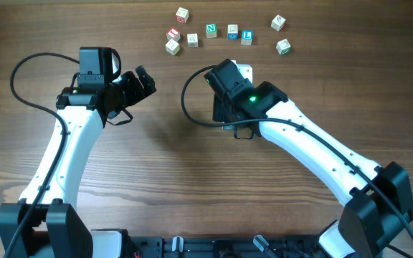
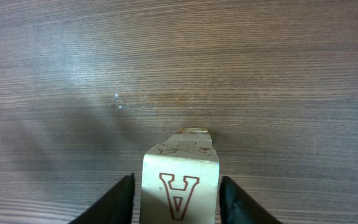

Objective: Form a tower

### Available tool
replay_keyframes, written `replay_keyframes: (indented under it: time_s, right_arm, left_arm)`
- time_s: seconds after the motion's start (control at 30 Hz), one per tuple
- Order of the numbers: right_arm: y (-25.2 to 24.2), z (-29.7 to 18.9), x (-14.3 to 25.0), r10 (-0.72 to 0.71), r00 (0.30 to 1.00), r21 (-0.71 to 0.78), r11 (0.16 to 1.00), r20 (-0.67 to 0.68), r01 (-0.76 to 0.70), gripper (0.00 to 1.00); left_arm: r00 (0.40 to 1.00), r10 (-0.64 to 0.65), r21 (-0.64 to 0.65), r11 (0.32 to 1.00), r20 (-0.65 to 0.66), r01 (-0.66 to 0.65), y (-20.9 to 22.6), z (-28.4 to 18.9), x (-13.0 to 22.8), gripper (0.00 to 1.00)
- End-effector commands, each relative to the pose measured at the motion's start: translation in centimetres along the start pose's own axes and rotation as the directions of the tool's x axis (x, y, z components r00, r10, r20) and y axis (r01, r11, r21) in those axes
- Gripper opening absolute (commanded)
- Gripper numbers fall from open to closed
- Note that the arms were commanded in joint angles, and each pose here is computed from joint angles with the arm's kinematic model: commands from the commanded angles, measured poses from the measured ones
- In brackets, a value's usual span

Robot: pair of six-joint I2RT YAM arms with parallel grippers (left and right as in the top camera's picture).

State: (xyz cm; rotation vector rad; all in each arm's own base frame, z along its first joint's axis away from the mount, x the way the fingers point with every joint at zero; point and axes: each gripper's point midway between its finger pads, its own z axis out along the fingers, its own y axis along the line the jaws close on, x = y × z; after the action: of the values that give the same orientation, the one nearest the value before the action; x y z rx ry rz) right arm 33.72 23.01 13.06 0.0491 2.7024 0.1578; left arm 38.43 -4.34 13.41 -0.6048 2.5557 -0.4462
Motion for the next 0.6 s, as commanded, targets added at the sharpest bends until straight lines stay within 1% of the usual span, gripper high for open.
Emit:
replay_keyframes:
  time_s: [0.0,0.2,0.37,0.57]
  right_arm:
    - [-0.14,0.60,0.57,0.003,1.000,0.009,1.000,-0.021,-0.002,0.40]
    - [-0.21,0.60,0.62,0.002,1.000,0.012,1.000,-0.024,-0.001,0.35]
    - [-0.21,0.61,0.60,0.002,1.000,0.012,1.000,-0.023,-0.001,0.34]
    - [-0.23,0.60,0.54,0.002,1.000,0.013,1.000,-0.020,-0.002,0.25]
  left_arm:
    - [1.000,0.001,-0.003,1.000,0.001,-0.001,0.13,0.05,0.04,1.00]
    - [1.000,0.001,-0.003,1.000,0.001,-0.001,0.13,0.05,0.04,1.00]
    - [1.000,0.001,-0.003,1.000,0.001,-0.001,0.13,0.05,0.04,1.00]
    - [1.000,0.001,-0.003,1.000,0.001,-0.001,0.13,0.05,0.04,1.00]
